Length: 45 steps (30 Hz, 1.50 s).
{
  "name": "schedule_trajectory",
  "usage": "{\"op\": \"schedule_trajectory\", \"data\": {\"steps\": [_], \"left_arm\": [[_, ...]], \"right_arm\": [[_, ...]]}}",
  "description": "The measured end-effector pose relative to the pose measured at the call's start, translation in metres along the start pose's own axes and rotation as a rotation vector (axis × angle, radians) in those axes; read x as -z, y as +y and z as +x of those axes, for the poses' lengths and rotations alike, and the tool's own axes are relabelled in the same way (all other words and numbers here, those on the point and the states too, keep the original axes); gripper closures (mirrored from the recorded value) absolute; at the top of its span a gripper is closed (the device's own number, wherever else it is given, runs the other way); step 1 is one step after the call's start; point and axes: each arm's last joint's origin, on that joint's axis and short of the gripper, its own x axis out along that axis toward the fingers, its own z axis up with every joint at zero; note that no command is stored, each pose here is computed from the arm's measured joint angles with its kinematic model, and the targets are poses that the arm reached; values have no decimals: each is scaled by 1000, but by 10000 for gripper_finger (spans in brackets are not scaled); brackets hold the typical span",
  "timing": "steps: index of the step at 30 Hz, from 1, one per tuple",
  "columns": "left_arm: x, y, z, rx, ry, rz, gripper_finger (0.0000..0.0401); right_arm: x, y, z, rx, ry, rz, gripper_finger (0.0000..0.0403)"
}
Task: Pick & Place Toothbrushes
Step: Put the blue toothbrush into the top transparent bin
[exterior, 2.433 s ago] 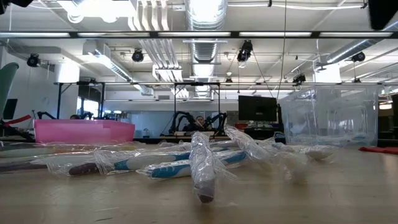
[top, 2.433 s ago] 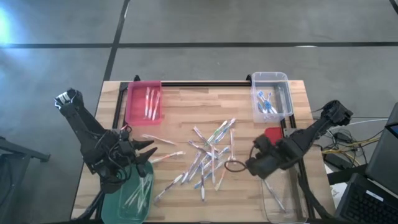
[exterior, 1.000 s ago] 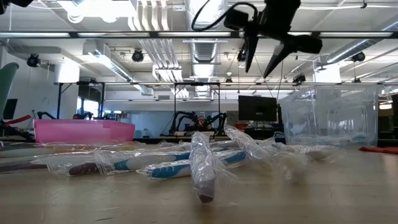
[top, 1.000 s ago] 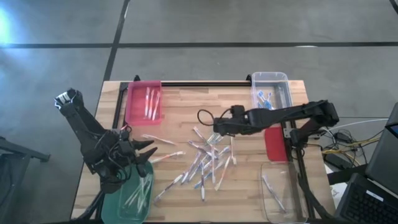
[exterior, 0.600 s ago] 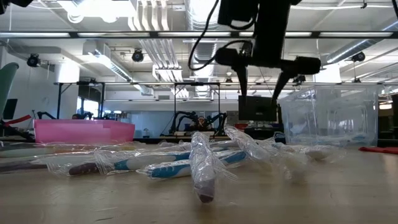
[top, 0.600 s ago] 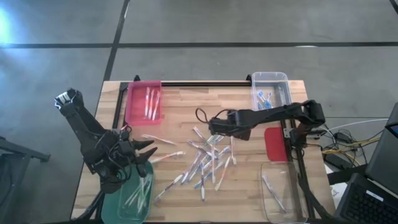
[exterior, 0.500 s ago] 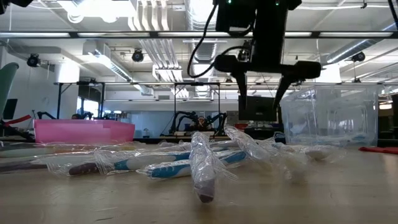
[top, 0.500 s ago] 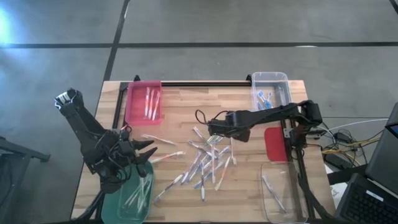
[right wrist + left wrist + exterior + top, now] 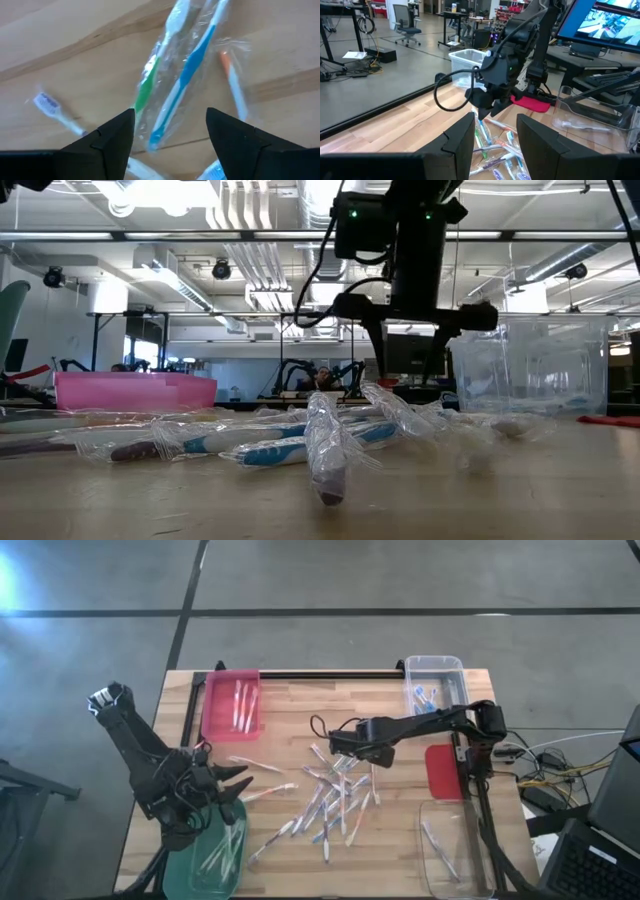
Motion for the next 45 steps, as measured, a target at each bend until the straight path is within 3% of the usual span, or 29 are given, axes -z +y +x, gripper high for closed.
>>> {"op": "schedule_trajectory", "data": {"steps": [16,26,45], "left_arm": [[0,0,0,-1,-1,-1,249],[0,0,0,-1,-1,-1,249],[0,0,0,-1,0,-1,249]], "right_arm": [[6,-2,32,29,-7,-12,193],[6,-1,60,126,109,-113,194],[6,-3,56,131,121,-197,326]]}}
